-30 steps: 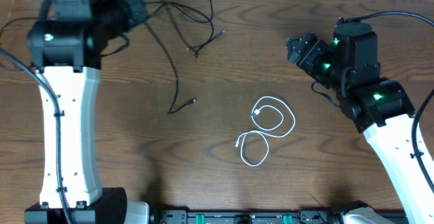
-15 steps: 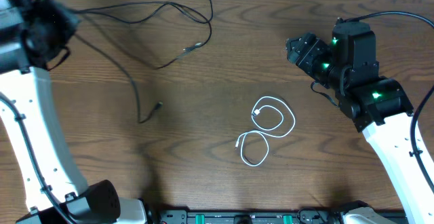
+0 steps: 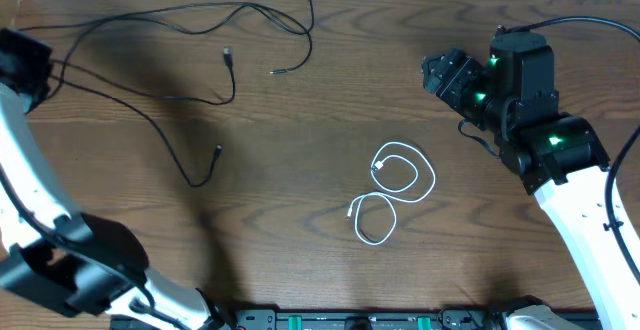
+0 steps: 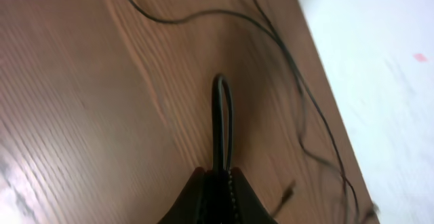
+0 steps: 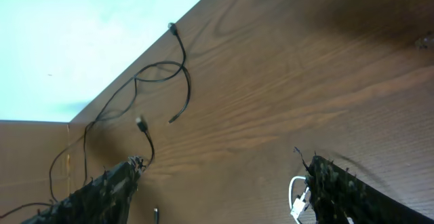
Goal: Untangle cables
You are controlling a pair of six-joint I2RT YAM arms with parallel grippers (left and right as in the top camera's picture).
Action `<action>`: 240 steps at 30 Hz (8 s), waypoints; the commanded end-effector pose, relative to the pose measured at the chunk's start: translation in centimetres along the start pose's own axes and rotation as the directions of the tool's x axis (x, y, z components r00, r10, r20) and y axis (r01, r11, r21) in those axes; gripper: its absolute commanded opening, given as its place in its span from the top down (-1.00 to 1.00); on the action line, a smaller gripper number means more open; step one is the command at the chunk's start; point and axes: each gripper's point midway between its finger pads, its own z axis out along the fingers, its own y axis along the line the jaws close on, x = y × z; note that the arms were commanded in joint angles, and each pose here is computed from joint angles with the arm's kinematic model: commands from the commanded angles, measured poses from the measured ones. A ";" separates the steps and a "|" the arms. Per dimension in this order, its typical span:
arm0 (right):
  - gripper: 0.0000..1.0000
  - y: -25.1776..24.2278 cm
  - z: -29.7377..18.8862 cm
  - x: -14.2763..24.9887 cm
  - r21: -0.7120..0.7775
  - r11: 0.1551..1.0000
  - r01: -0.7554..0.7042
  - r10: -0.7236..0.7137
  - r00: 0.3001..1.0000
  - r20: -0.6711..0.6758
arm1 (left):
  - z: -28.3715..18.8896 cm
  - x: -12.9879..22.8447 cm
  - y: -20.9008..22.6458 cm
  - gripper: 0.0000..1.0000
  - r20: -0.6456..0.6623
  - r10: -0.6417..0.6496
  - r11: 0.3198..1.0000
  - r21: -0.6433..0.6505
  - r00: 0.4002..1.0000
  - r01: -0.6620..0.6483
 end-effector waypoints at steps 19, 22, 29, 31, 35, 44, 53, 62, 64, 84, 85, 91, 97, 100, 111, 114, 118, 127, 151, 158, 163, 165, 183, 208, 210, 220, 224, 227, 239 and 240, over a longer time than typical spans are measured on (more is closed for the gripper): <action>-0.49 -0.4 2.0 -0.5 0.024 1.000 0.009 -0.009 1.000 0.008 | 13.5 -6.6 15.0 0.85 0.118 -0.007 0.935 -0.350 0.993 0.048; -0.48 -0.5 2.2 -0.4 0.029 1.000 0.009 -0.009 1.000 0.005 | 14.9 -7.2 16.4 0.85 0.106 0.065 0.928 -0.372 0.992 -0.020; -0.49 -0.5 2.2 -0.4 0.029 1.000 0.009 -0.009 1.000 0.004 | 14.7 -10.9 17.3 -0.12 0.196 0.166 0.927 -0.365 0.966 -0.086; -0.51 -0.5 2.2 -0.4 0.029 1.000 0.009 -0.009 1.000 0.004 | 14.5 -11.2 17.5 -0.63 0.196 0.175 0.925 -0.369 0.965 -0.093; -0.53 -0.6 2.2 -0.4 0.030 1.000 0.009 -0.009 1.000 0.004 | 14.7 -10.3 17.4 -0.72 0.165 0.166 0.928 -0.359 0.972 -0.097; -0.54 -0.5 2.2 -0.4 0.029 1.000 0.010 -0.010 1.000 0.003 | 15.9 -5.6 12.7 -0.68 -0.006 0.155 0.978 -0.138 0.988 -0.154; -0.56 -0.8 2.2 -0.1 0.039 0.999 0.010 -0.009 1.000 -0.009 | 6.2 -2.8 14.4 -0.73 -0.030 -0.092 0.931 -0.358 0.995 0.075; -0.58 -1.1 2.3 0.1 0.047 0.997 0.061 -0.060 0.998 -0.020 | 3.5 8.2 17.1 -0.73 -0.380 -0.234 0.860 -0.511 0.895 0.008; -0.60 -1.1 2.2 0.2 0.051 0.997 0.061 -0.060 0.998 -0.024 | 4.7 9.6 18.3 -0.74 -0.395 -0.256 0.849 -0.528 0.882 0.010; -0.61 -1.3 2.2 0.4 0.057 0.997 0.060 -0.058 0.998 -0.034 | 10.4 16.1 22.8 -0.26 -0.389 -0.320 0.829 -0.556 0.864 0.056; -0.61 -1.3 2.2 0.4 0.056 0.997 0.060 -0.058 0.998 -0.033 | 10.4 16.2 22.8 -0.20 -0.384 -0.335 0.823 -0.564 0.861 0.069; -0.60 -1.3 2.2 0.4 0.057 0.997 0.060 -0.058 0.998 -0.035 | 10.9 17.5 21.1 0.75 -0.418 -0.405 0.845 -0.510 0.813 0.159; -0.61 -1.4 2.2 0.5 0.058 0.997 0.060 -0.058 0.998 -0.036 | 12.3 17.3 16.7 0.85 -0.494 -0.419 0.903 -0.319 0.762 0.289; -0.60 -1.3 2.2 0.6 0.057 0.997 0.060 -0.058 0.998 -0.040 | 12.6 17.0 14.9 0.85 -0.511 -0.450 0.893 -0.257 0.733 0.369; -0.61 -1.6 2.2 0.8 0.067 0.996 0.059 -0.056 0.997 -0.049 | 13.6 15.2 13.5 -0.06 -0.497 -0.406 0.910 -0.145 0.767 0.388; -0.61 -1.6 2.2 0.8 0.067 0.996 0.059 -0.056 0.997 -0.048 | 13.4 15.2 13.4 -0.42 -0.506 -0.348 0.934 -0.116 0.789 0.337; -0.61 -1.6 2.2 0.8 0.067 0.996 0.059 -0.056 0.997 -0.048 | 12.1 14.3 13.4 -0.47 -0.485 -0.323 0.946 -0.131 0.813 0.297; -0.65 -1.6 2.2 0.8 0.067 0.996 0.060 -0.057 0.997 -0.048 | 4.6 8.4 13.5 -0.53 -0.167 -0.211 0.961 -0.218 0.963 0.173; -0.66 -0.9 2.2 1.4 0.024 0.998 0.057 -0.054 0.995 -0.087 | 15.6 11.7 -2.6 0.84 0.028 0.226 0.972 0.057 0.974 -0.227; -0.66 -0.9 2.2 1.5 0.026 0.998 0.057 -0.055 0.995 -0.089 | 19.6 13.9 -1.1 0.85 -0.029 0.280 0.960 0.034 0.960 -0.279; -0.69 -1.0 2.2 1.5 0.028 0.998 0.057 -0.054 0.995 -0.090 | 21.4 15.7 0.8 0.85 -0.098 0.297 0.954 -0.005 0.950 -0.299; -0.70 -1.0 2.2 1.5 0.029 0.998 0.057 -0.054 0.995 -0.089 | 21.5 15.9 1.0 0.85 -0.107 0.303 0.952 -0.009 0.947 -0.306; -0.68 -0.9 2.2 1.4 0.026 0.998 0.057 -0.054 0.995 -0.087 | 21.6 15.1 0.1 0.85 -0.059 0.456 0.890 0.026 0.888 -0.455; -0.64 -0.5 2.1 2.0 0.000 1.000 0.028 -0.027 0.993 -0.118 | 22.8 19.3 4.5 0.85 -0.262 0.437 0.885 -0.046 0.861 -0.463; -0.65 -0.5 2.1 2.0 0.000 1.000 0.028 -0.028 0.993 -0.117 | 22.0 20.0 5.3 0.85 -0.309 0.427 0.882 -0.063 0.850 -0.467; -0.67 -0.5 2.1 2.0 0.001 1.000 0.028 -0.028 0.993 -0.118 | 17.2 20.3 5.8 0.85 -0.387 0.407 0.875 -0.092 0.827 -0.474; -0.68 -0.5 2.1 2.1 0.003 0.999 0.034 -0.033 0.992 -0.120 | 15.4 19.6 5.2 0.85 -0.372 0.411 0.877 -0.087 0.832 -0.472; -0.68 -0.6 2.1 2.1 0.002 0.999 0.048 -0.047 0.992 -0.120 | 13.6 19.4 5.0 0.85 -0.378 0.410 0.877 -0.089 0.830 -0.473; -0.68 -0.5 2.1 2.1 0.000 0.999 0.055 -0.054 0.991 -0.120 | 11.9 16.7 2.0 0.85 -0.242 0.436 0.889 -0.036 0.867 -0.457; -0.68 -0.6 2.1 2.1 0.002 0.999 0.054 -0.054 0.991 -0.122 | 12.1 16.6 1.7 0.85 -0.231 0.438 0.890 -0.026 0.869 -0.456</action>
